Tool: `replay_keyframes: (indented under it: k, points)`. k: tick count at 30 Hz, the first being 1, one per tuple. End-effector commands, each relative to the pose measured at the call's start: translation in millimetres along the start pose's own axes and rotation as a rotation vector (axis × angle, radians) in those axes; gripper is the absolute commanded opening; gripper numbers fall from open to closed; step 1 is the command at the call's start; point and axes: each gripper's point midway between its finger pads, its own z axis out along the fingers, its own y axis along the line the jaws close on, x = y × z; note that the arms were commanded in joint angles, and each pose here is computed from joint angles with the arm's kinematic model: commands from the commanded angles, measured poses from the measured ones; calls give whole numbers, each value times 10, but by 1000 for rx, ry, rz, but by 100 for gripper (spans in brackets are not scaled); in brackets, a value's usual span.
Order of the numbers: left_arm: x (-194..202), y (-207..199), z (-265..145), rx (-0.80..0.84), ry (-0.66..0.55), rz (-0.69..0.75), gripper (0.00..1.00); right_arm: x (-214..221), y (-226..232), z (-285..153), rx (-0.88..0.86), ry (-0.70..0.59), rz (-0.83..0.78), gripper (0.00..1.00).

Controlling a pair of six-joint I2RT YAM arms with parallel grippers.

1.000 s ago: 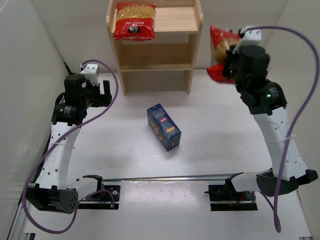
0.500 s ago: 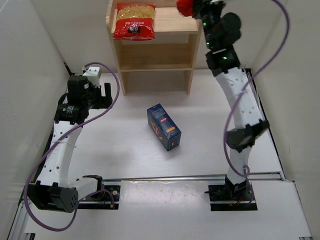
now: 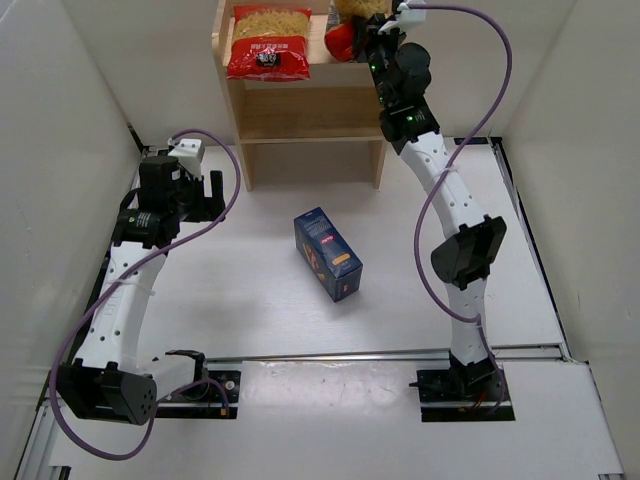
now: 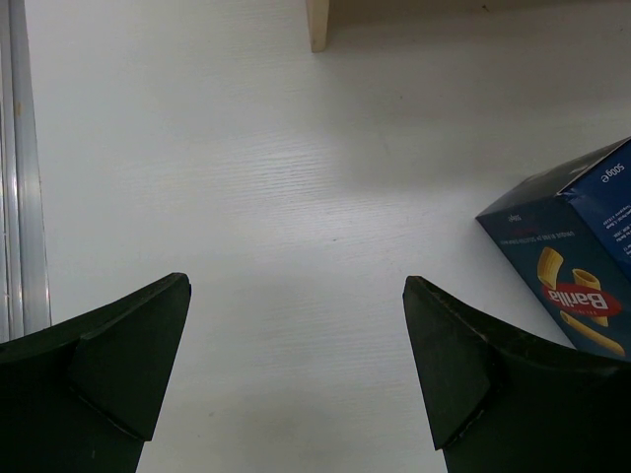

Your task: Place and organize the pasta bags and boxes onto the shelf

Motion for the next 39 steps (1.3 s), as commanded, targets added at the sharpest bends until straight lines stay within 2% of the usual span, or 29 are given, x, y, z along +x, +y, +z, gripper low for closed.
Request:
replay_keyframes:
  k: [1,2,3,5,8,9,12,16,17,18,19,21,22,23,24,25,27,28,29,32,33,35,37,39]
  points:
    - [-86,23,-73,-8,-36,-2,100,-684,-94,-25,65,-186,25,24]
    - [-86,23,-73,-8,-36,-2,100,-483,-136,11,80,-150,19,24]
    - [-86,23,-73,-8,-36,-2,100,-492,-127,30,78,-159,31,24]
    - [-44,23,-55,-8,-25,-2,100,-263,-141,97,79,-138,53,29]
    - [5,23,-34,-8,-13,-2,100,-132,-116,143,66,-141,108,58]
    - [5,39,-34,-17,-13,-2,100,-169,-106,145,62,-156,121,71]
    - [91,39,1,-17,8,-2,100,-155,-16,152,32,-161,112,82]
    - [171,58,31,-28,29,-2,100,-580,337,-1,-17,-241,16,89]
    - [171,58,31,-28,29,-2,100,-838,406,-75,-26,-274,5,91]
    - [171,58,31,-28,29,-2,100,-915,450,-123,-29,-257,-15,92]
    - [171,39,32,-18,28,-2,100,-1300,572,-289,-45,-286,-34,97]
    - [171,23,32,-8,28,-2,100,-1175,669,-444,-68,-197,-95,99]
    - [171,2,32,4,28,-3,100,-1585,762,-692,-88,-237,-101,99]
    - [171,1,32,4,28,-3,100,-1581,771,-799,-92,-215,-170,99]
    - [150,1,-3,4,16,-2,100,-1206,776,-889,-109,-103,-225,99]
    - [149,1,-3,4,16,-2,100,-1436,828,-1110,-129,-100,-234,99]
    - [136,20,-69,-7,4,-2,100,-1311,782,-1331,-142,22,-274,99]
    - [172,39,-55,-17,13,-2,100,-1125,741,-1578,-186,165,-312,99]
    - [197,39,-69,-17,13,-2,100,-993,753,-1724,-223,242,-305,99]
    - [245,131,-103,-62,12,-7,100,-55,762,-2444,-397,618,-320,99]
    - [228,131,-133,-62,1,-7,100,394,806,-2786,-460,771,-305,99]
    - [286,206,-137,-82,9,-21,100,903,842,-3267,-506,975,-269,99]
    - [347,242,-129,-92,28,-28,100,1389,933,-3671,-517,1103,-237,99]
    - [368,278,-146,-102,26,-35,100,1625,957,-3830,-515,1135,-237,99]
